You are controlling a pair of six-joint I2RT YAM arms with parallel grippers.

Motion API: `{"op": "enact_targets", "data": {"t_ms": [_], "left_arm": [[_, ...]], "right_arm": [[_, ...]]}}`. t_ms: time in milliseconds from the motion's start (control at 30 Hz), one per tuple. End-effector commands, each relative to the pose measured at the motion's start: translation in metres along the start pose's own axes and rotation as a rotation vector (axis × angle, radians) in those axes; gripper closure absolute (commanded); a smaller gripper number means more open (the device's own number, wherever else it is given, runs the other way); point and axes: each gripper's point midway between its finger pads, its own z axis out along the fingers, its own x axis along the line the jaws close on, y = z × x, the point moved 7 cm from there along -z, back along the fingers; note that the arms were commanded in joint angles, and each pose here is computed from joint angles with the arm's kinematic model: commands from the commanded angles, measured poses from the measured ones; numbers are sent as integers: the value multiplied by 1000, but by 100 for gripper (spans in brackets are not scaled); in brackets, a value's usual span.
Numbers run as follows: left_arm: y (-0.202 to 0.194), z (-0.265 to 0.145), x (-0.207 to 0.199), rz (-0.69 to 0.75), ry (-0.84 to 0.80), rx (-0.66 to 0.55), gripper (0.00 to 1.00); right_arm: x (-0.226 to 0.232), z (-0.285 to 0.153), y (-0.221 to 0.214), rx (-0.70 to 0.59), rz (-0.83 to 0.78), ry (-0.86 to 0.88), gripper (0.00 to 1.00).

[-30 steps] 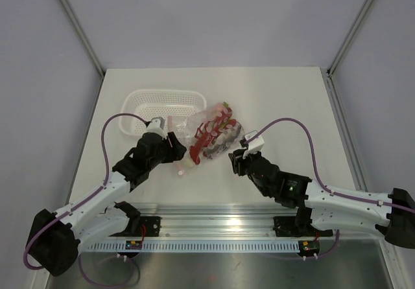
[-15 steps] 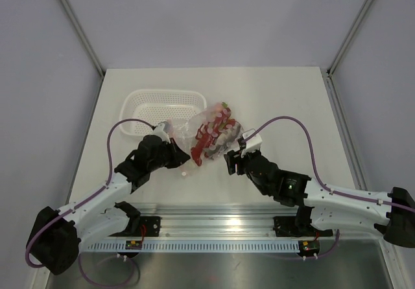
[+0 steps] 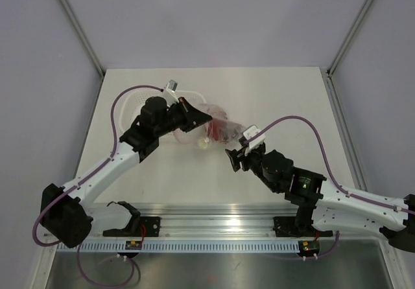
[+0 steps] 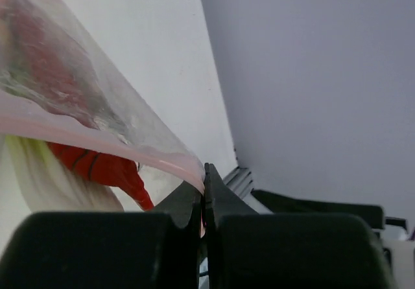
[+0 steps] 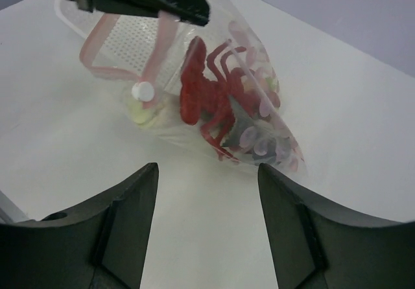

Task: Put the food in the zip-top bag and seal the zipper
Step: Pick up the zipper food storage bag at the center of the board.

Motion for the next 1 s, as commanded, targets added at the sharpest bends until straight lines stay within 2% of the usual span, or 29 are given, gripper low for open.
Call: {"op": "enact_targets", "data": {"t_ms": [0, 100, 367, 467, 667, 967], "left_arm": [[27, 12, -46, -87, -148, -33, 100], [34, 24, -52, -126, -164, -28, 100], [37, 36, -54, -165, -179, -15, 100], [37, 36, -54, -163, -179, -14, 100], [36, 31, -56, -153, -186, -18, 100], [34, 29, -55, -155, -190, -9, 100]], "right_arm": [[-2, -2, 19, -65, -116, 60, 31], [1, 1, 19, -105, -185, 100, 32], [10, 31, 4, -78, -380, 71, 33], [15, 42, 0, -74, -401, 61, 36], [11, 53, 1, -148, -400, -29, 44], [9, 67, 6, -167, -360, -30, 53]]}}
